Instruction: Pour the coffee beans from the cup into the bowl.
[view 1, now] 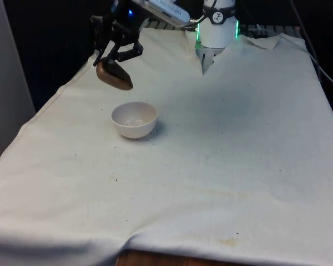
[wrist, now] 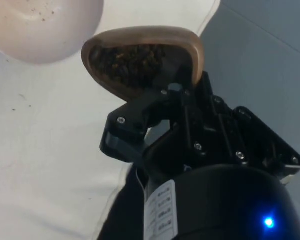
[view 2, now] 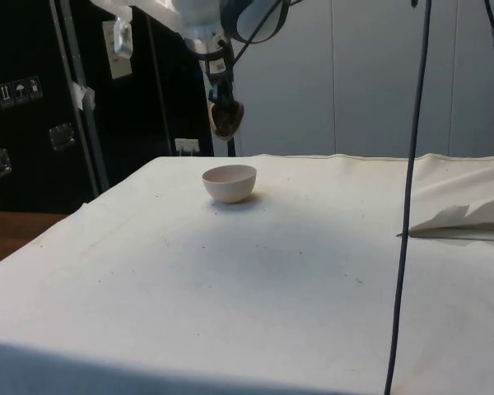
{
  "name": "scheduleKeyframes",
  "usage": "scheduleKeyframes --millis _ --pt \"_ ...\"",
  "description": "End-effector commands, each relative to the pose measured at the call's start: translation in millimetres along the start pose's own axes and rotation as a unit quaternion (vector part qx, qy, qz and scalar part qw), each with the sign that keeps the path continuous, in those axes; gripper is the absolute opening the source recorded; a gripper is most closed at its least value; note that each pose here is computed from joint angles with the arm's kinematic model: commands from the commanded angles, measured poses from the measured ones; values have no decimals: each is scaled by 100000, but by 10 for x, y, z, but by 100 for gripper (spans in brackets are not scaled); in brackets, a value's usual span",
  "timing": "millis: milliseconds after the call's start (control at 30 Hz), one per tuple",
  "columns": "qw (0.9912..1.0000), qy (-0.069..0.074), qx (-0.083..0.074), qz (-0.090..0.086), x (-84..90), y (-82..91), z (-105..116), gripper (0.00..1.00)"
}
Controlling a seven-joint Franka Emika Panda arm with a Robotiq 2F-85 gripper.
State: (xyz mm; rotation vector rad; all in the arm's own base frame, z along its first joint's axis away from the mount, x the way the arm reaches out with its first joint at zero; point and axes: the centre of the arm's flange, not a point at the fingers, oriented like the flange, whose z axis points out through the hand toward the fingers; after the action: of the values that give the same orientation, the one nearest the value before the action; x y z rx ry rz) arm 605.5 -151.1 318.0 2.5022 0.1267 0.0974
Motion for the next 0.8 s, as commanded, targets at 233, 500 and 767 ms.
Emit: scheduleKeyframes --millis 233,500,767 --pt "99937 611 -3477 227 5 -13 38 1" --pt "99815 1300 -5933 23 -2 -164 30 1" --pt "99623 1956 -8445 -383 -20 -327 28 1"
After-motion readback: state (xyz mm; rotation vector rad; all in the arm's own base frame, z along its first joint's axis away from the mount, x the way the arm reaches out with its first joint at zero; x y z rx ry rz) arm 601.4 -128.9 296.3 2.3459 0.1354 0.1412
